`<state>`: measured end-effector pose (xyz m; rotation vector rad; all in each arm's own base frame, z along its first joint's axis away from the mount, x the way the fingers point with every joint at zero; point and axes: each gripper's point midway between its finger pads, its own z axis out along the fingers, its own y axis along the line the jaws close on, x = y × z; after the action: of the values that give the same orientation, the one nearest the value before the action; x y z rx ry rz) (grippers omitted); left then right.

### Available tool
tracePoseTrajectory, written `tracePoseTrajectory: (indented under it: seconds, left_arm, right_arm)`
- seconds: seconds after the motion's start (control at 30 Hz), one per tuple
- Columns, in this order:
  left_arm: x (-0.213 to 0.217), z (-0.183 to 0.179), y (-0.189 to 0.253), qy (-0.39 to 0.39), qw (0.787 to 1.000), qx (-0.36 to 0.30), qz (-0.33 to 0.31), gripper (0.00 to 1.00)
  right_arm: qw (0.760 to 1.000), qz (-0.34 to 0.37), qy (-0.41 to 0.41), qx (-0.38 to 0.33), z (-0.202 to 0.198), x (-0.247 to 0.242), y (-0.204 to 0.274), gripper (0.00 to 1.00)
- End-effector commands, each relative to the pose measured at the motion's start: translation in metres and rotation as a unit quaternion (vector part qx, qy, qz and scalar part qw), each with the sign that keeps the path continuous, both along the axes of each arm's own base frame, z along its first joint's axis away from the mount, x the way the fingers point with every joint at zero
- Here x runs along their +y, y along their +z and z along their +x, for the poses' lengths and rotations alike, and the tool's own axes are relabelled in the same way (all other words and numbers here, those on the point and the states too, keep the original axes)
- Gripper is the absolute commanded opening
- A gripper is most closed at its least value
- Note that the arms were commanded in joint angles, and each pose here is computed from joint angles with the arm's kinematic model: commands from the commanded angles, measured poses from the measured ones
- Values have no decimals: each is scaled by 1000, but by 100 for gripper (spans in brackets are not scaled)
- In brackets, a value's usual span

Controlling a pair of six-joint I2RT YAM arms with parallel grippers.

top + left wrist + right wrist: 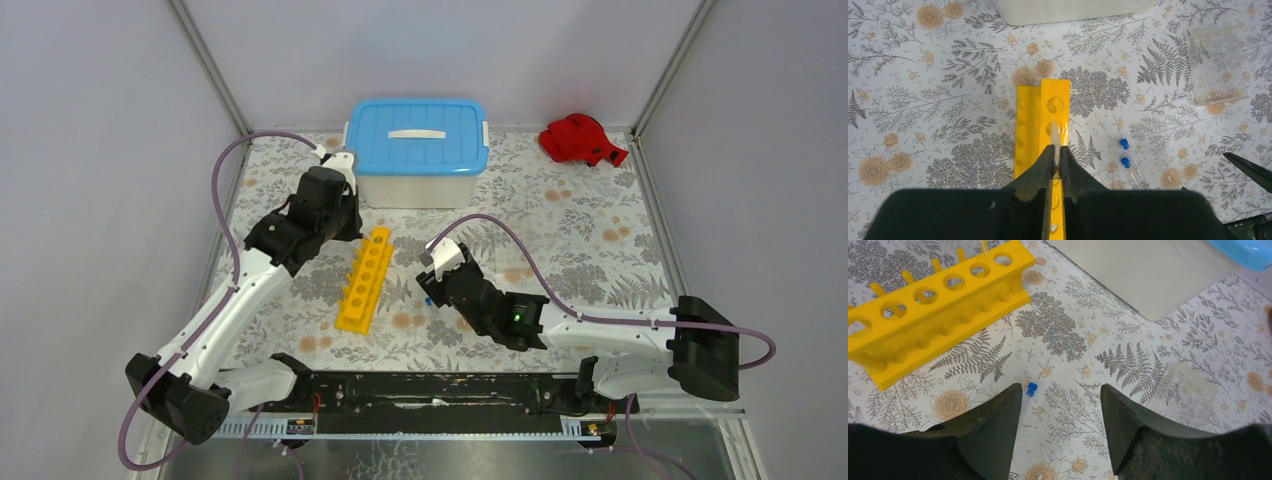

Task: Organize the chemistry lab equipment

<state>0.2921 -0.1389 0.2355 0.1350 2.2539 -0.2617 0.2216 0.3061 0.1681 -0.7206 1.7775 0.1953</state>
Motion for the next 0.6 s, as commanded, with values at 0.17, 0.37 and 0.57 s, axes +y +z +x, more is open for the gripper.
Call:
tracePoseTrajectory:
  seconds: [0.17,0.37,0.57]
  left_arm:
    - [-2,-3,-1,-8,1000,5,16,1]
    - [-4,-8,-11,-11,1000,17,20,1]
    - [-4,-10,-19,-8,999,23,26,0]
  right_arm:
    - [999,26,-21,-13,5,2,9,66]
    - [999,36,-25,-4,5,2,6,66]
    - [999,35,-25,-3,5,1,4,67]
